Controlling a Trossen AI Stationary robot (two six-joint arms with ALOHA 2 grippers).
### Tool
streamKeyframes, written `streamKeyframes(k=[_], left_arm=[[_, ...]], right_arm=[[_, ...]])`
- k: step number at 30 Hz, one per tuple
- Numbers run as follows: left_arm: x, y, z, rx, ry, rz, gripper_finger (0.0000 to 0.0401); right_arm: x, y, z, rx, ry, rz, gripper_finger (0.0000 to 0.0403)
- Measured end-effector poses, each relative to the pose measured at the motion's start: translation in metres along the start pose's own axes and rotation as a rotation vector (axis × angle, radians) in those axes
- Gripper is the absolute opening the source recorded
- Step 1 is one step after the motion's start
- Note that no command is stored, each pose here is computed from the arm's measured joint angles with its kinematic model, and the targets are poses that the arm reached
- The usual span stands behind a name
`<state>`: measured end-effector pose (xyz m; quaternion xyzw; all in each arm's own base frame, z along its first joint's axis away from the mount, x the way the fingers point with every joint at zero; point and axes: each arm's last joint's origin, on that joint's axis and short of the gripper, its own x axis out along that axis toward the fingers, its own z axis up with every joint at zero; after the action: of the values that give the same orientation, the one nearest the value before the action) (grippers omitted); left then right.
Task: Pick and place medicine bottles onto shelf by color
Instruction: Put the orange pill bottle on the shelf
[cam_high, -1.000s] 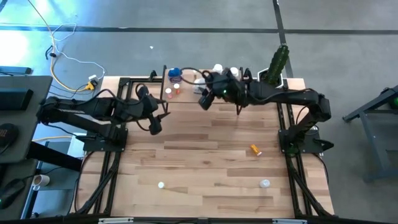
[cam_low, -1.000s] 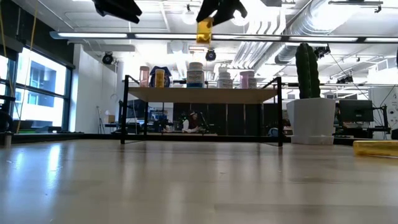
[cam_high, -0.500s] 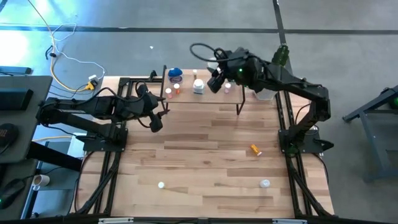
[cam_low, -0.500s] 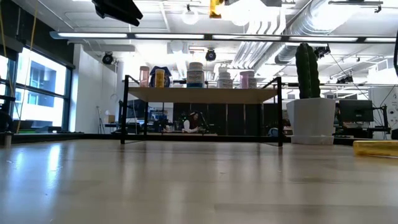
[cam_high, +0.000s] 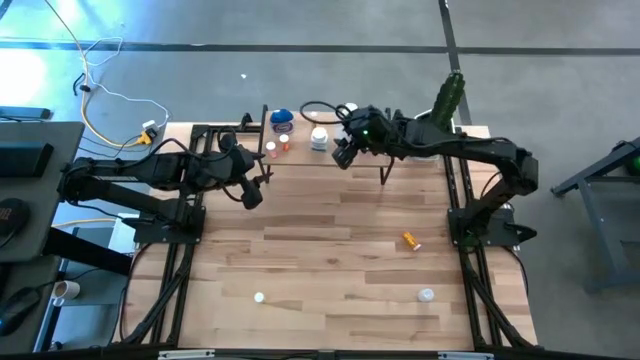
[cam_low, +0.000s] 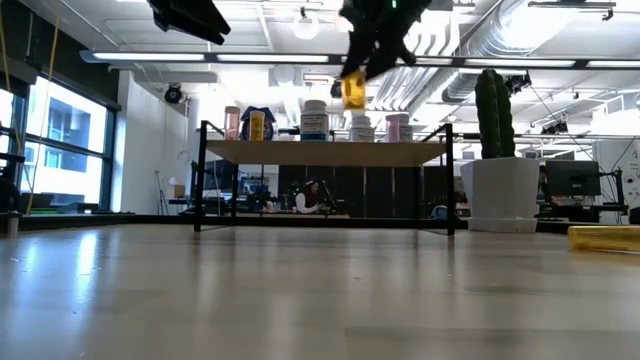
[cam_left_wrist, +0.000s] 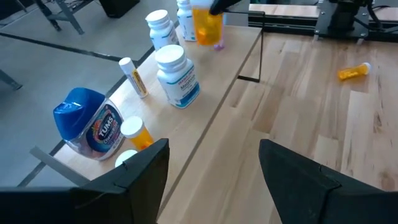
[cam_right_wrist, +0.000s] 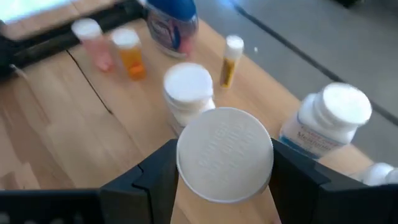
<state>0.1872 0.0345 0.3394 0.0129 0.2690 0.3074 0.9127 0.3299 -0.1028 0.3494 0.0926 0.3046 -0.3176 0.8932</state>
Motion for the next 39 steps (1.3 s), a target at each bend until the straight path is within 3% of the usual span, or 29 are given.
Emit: streamKeyframes(k=[19, 35, 39], left_arm=[[0.000, 0.000, 0.000, 0.000, 0.000, 0.002, 0.0239], [0.000, 0.000, 0.000, 0.008, 0.001, 0.004, 0.0239], [0.000, 0.000, 0.000, 0.008, 0.001, 0.002, 0.0239]], right_arm=[[0.047, -0.016, -0.011, 0.007, 0.087, -0.003, 0.0193], [0.048, -0.017, -0.018, 0.046, 0.164, 0.029, 0.0194], [0.048, -0.017, -0.018, 0.046, 0.162, 0.024, 0.0214]])
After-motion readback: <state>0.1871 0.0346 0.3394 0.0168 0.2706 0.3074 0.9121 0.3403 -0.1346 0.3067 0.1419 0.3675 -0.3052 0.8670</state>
